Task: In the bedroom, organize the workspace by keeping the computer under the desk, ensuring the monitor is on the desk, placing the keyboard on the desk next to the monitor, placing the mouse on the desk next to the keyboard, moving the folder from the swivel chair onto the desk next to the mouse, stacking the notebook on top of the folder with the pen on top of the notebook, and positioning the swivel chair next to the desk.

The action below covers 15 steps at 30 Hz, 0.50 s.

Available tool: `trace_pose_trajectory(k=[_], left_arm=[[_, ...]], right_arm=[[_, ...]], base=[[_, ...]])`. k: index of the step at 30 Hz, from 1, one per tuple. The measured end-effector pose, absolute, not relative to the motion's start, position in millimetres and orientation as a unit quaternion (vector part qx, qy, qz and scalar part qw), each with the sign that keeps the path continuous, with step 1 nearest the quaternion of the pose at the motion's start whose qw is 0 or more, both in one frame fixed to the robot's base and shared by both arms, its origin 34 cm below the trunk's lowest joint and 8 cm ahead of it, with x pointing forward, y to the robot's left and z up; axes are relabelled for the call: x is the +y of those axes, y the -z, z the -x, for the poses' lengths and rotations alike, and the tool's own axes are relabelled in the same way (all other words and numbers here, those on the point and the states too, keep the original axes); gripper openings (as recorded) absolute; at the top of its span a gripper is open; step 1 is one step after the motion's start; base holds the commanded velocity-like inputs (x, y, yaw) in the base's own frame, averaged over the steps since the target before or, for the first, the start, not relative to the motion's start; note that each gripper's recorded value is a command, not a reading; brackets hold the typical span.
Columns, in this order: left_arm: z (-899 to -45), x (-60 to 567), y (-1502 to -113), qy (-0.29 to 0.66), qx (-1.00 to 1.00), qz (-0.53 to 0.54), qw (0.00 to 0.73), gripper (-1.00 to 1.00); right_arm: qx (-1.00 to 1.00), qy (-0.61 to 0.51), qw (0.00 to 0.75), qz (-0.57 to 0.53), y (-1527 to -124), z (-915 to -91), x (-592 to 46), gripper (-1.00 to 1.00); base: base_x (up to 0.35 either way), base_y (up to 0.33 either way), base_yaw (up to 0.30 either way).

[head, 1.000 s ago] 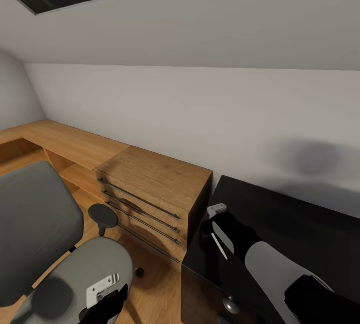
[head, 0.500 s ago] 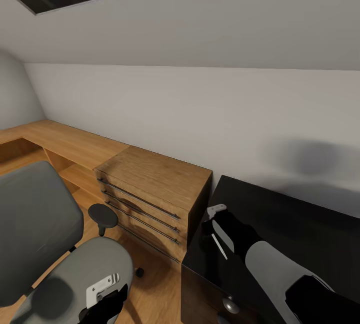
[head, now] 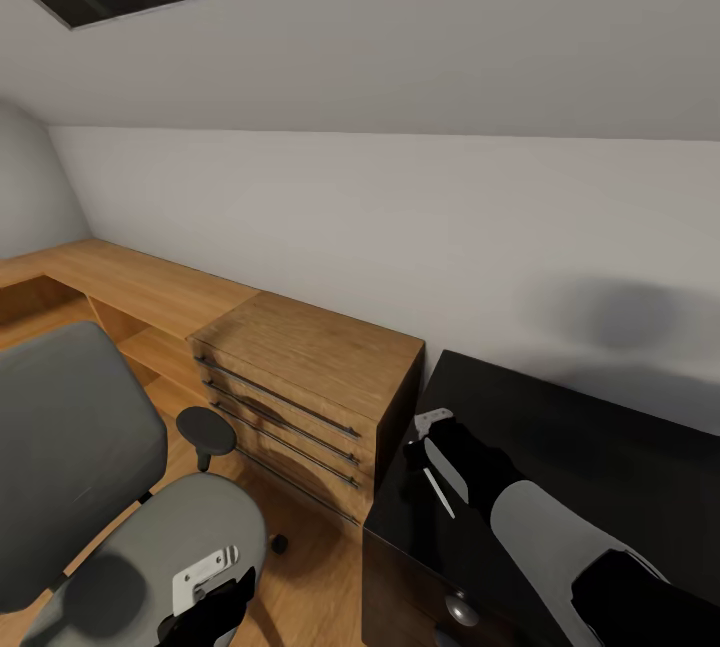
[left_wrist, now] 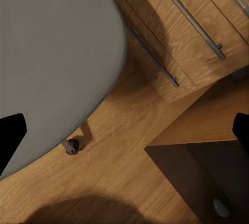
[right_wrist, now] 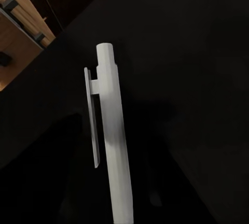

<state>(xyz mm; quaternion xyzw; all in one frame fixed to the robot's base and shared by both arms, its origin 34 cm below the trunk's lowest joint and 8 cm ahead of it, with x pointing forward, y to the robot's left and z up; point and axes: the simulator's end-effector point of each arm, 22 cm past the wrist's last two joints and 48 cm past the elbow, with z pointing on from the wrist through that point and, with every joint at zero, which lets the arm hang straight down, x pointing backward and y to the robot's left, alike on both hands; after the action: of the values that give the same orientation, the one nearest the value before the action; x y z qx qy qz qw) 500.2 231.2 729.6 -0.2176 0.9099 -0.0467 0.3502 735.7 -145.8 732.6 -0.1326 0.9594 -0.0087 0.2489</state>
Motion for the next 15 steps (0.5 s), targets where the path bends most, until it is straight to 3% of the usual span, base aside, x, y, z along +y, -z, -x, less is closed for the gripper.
trace_pose_trajectory(k=[15], left_arm=[[-500.2,231.1,-729.6,0.047,0.910,0.218,0.350,1.00]], right_arm=[[0.960,0.008,0.248,0.132,-732.5,-735.4,-145.8,-1.00]], base=[[0.000,0.000,0.000]])
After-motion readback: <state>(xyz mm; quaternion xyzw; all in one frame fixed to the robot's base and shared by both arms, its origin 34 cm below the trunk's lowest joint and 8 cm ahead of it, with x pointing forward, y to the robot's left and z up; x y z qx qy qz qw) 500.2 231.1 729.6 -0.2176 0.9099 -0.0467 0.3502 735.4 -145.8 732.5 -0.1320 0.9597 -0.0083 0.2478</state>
